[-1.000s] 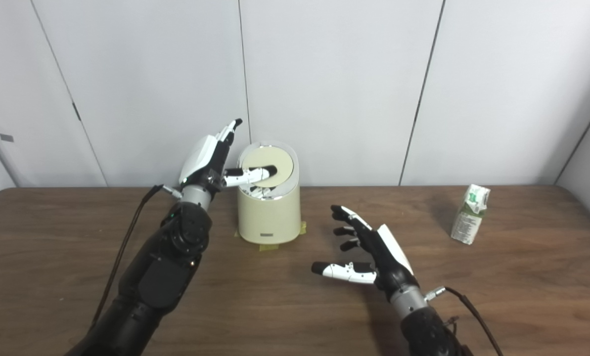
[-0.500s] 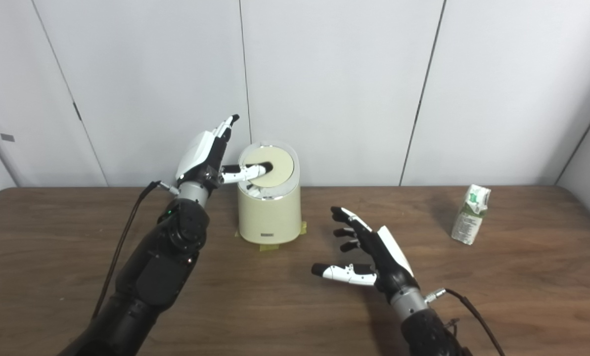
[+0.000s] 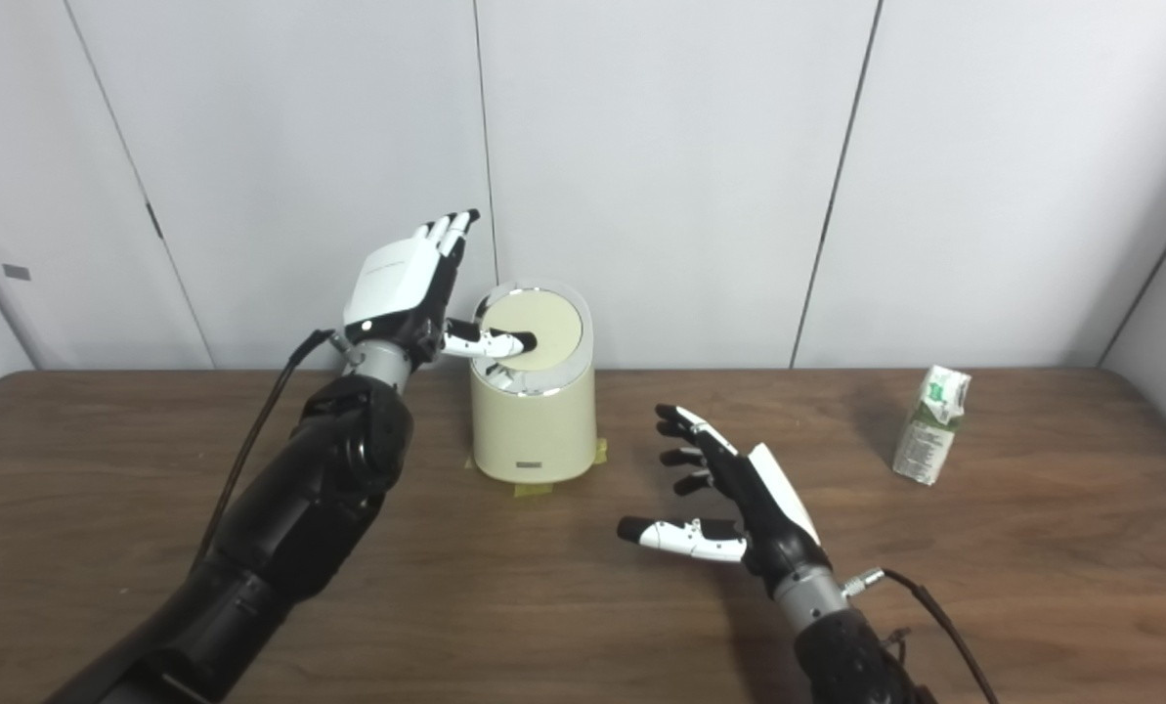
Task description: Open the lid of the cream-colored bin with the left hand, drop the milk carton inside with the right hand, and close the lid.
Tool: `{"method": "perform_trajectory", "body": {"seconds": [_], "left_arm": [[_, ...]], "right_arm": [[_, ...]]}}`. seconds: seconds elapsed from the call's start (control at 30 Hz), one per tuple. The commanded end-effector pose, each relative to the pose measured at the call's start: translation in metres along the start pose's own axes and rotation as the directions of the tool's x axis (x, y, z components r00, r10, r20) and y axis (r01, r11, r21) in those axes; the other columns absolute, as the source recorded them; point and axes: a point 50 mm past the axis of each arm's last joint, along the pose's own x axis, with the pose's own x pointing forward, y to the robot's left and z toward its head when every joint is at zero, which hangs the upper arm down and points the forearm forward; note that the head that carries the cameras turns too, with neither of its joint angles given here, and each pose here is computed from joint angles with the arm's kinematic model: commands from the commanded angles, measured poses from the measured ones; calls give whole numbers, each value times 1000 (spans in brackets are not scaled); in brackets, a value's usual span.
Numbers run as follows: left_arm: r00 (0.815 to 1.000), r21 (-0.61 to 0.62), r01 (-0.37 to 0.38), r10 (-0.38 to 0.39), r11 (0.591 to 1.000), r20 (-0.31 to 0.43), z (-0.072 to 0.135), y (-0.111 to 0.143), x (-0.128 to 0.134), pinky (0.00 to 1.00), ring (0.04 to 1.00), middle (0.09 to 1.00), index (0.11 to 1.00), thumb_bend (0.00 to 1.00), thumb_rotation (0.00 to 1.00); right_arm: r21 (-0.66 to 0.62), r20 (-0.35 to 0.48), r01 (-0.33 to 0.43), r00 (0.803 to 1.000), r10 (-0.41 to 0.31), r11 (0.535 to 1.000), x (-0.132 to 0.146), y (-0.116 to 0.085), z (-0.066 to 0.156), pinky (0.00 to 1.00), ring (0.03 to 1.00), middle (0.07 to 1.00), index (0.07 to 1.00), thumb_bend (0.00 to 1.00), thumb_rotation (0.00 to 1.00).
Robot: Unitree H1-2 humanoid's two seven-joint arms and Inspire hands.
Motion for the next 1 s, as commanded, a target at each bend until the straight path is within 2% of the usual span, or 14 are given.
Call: {"method": "perform_trajectory", "body": {"seconds": [0.0, 0.17, 0.27, 0.33, 0.4, 0.43, 0.5, 0.57, 0.63, 0.73, 0.9, 0.97], "left_arm": [[999, 93, -20, 18, 995, 28, 2, 14, 9, 915, 1000, 1000, 1000, 1000, 166], [998, 184, -13, 2, 983, 62, 2, 12, 8, 957, 1000, 1000, 1000, 1000, 200], [996, 276, 19, -42, 961, 76, 1, 9, 6, 989, 1000, 1000, 1000, 1000, 224], [996, 290, 43, -65, 956, 67, 0, 8, 5, 998, 1000, 1000, 1000, 1000, 235], [997, 238, 34, -48, 971, 53, -1, 9, 3, 978, 1000, 1000, 1000, 1000, 243], [999, 207, 16, -26, 978, 45, -2, 10, 2, 936, 1000, 1000, 1000, 1000, 260], [999, 82, -29, 28, 996, 21, -2, 17, 2, 884, 990, 1000, 1000, 995, 308], [998, -40, -60, 60, 997, 0, -3, 25, 1, 844, 971, 1000, 1000, 924, 381], [995, -146, -96, 95, 985, -17, -5, 33, 2, 806, 955, 994, 1000, 869, 453], [990, -250, -137, 129, 959, -50, -14, 44, 3, 754, 944, 992, 1000, 854, 470], [982, -349, -186, 160, 918, -103, -28, 58, 1, 729, 947, 1000, 1000, 868, 503], [978, -422, -202, 161, 884, -131, -35, 64, -2, 758, 959, 1000, 1000, 871, 525]], "right_arm": [[1, 86, 36, 996, -36, 999, 8, -12, 17, 634, 777, 867, 903, 731, 447], [-3, 83, 38, 996, -37, 999, 8, -12, 18, 640, 781, 869, 903, 731, 450], [-6, 87, 41, 995, -40, 999, 9, -11, 17, 633, 772, 862, 899, 732, 456], [-5, 88, 41, 995, -40, 999, 9, -11, 17, 632, 771, 863, 901, 726, 458], [3, 87, 43, 995, -43, 999, 8, -11, 16, 632, 774, 866, 901, 722, 457], [5, 85, 45, 995, -45, 999, 7, -10, 16, 631, 774, 866, 899, 725, 458], [0, 79, 44, 996, -44, 999, 6, -11, 15, 632, 775, 866, 899, 721, 460], [-3, 76, 42, 996, -42, 999, 5, -11, 15, 637, 778, 868, 901, 714, 469], [-1, 76, 41, 996, -41, 999, 5, -11, 14, 644, 779, 868, 902, 708, 467], [-3, 73, 44, 996, -44, 999, 5, -11, 14, 648, 777, 864, 900, 709, 472], [0, 74, 42, 996, -42, 999, 5, -11, 14, 645, 777, 867, 902, 701, 461], [2, 75, 42, 996, -42, 999, 4, -12, 15, 649, 782, 869, 902, 695, 450]]}}
